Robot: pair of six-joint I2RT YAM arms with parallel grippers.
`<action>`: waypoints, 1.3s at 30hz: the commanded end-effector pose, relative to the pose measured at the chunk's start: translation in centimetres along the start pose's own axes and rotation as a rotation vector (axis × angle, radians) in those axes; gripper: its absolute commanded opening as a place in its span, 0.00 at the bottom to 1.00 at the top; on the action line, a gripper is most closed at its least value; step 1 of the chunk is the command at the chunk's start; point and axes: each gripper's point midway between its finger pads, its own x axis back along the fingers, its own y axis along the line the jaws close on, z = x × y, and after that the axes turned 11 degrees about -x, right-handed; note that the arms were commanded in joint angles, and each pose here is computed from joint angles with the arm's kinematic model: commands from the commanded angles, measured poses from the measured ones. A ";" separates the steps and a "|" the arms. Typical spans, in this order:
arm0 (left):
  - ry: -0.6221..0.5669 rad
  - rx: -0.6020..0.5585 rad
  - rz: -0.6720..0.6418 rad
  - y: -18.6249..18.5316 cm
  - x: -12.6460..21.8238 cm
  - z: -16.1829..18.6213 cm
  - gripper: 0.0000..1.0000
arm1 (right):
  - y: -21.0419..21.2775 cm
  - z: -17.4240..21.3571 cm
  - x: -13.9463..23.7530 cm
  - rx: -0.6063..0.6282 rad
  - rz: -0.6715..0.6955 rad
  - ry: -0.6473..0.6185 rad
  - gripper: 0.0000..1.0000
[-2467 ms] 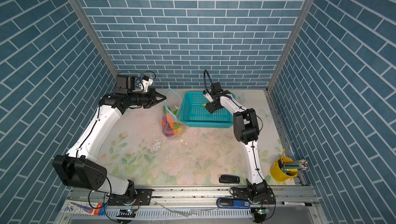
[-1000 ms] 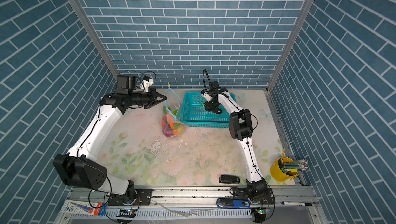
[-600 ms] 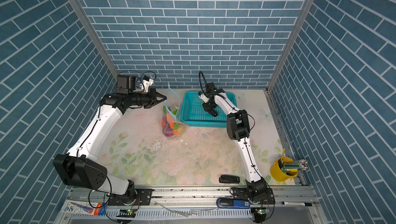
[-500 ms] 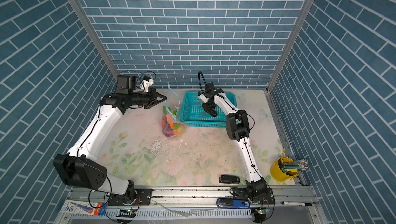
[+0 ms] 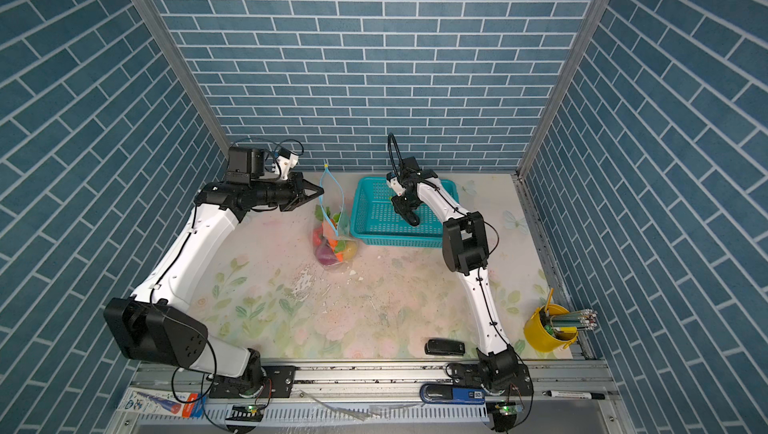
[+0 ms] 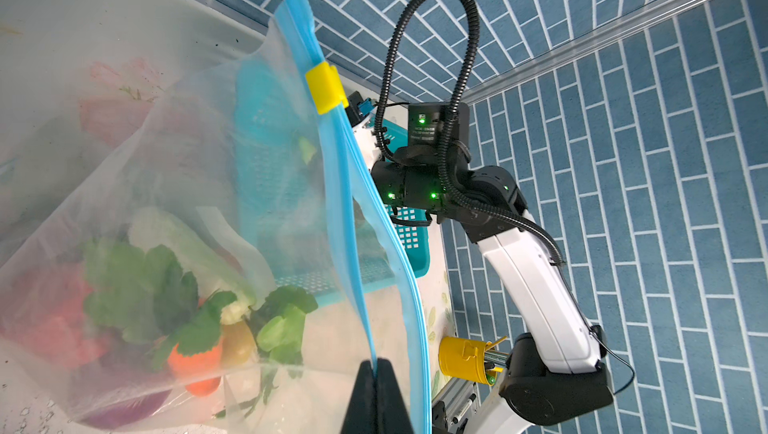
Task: Place the food in the zip-top bag and seal the zipper
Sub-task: 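Close the right gripper on the eggplant body and lift it, then carry the eggplant with the right gripper to the bag opening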
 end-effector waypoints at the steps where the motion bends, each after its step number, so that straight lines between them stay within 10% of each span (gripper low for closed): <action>1: -0.008 -0.013 0.014 -0.6 0.2 0.1 0.00 | 2.0 -2.3 4.0 -0.060 -0.040 -0.123 0.14; 17: -0.005 -0.022 0.012 -1.4 0.3 -0.3 0.00 | 4.5 -7.0 15.2 -0.185 -0.107 -0.494 0.00; 39: 0.001 -0.036 0.017 -2.0 0.0 -0.6 0.00 | 20.0 -9.6 30.8 -0.090 -0.378 -0.932 0.00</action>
